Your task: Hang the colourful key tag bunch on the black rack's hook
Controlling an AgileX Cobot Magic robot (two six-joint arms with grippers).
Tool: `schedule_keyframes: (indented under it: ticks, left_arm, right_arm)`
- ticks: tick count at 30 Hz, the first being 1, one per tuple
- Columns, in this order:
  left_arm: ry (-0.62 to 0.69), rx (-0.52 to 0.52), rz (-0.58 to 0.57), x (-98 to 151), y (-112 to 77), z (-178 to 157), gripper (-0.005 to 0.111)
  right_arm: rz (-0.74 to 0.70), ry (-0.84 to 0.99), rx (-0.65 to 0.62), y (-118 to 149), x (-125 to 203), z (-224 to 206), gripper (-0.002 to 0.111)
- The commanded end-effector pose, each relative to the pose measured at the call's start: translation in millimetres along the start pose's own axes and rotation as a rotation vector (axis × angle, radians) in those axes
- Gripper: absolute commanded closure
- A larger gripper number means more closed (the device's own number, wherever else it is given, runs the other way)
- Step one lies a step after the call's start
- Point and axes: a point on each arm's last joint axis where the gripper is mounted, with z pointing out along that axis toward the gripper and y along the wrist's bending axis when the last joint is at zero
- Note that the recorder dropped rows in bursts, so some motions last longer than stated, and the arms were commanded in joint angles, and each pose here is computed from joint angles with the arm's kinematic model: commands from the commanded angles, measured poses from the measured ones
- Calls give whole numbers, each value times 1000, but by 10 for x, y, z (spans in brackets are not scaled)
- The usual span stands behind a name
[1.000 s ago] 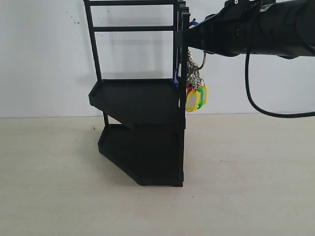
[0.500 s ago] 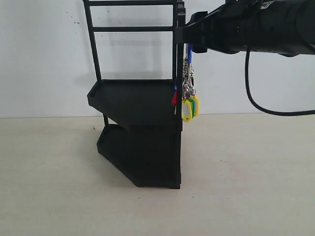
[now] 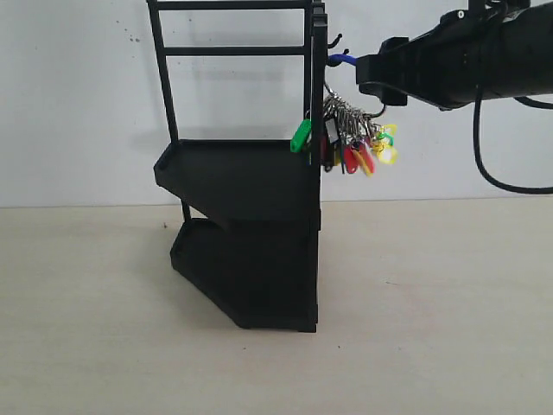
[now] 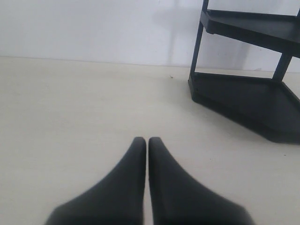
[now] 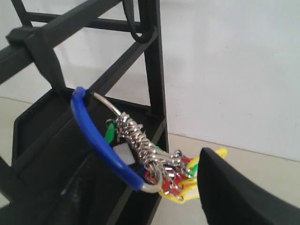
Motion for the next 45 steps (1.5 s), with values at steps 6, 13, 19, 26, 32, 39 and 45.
schedule_keyframes:
  ticks: [6, 13, 19, 26, 32, 39, 45]
  left_arm:
    - [-7, -4, 8, 1, 4, 1, 102]
    - [-7, -4, 8, 1, 4, 1, 102]
    - [-7, -4, 8, 1, 4, 1, 102]
    - [-7, -4, 8, 1, 4, 1, 102]
    - [-7, -4, 8, 1, 4, 1, 102]
    - [-7, -4, 8, 1, 4, 1, 102]
    - [-7, -4, 8, 1, 4, 1, 102]
  right_arm:
    - [-9, -56, -6, 12, -170, -258, 49]
    - [-33, -76, -26, 63, -263, -483, 49]
    - [-58, -19, -80, 151, -286, -792, 63]
    - [25, 206, -197, 306, -68, -1292, 108]
    - [84, 103, -138, 243, 420, -1628, 108]
    - [120, 107, -129, 227, 676, -1755, 108]
    - [119, 110, -130, 228, 678, -1755, 108]
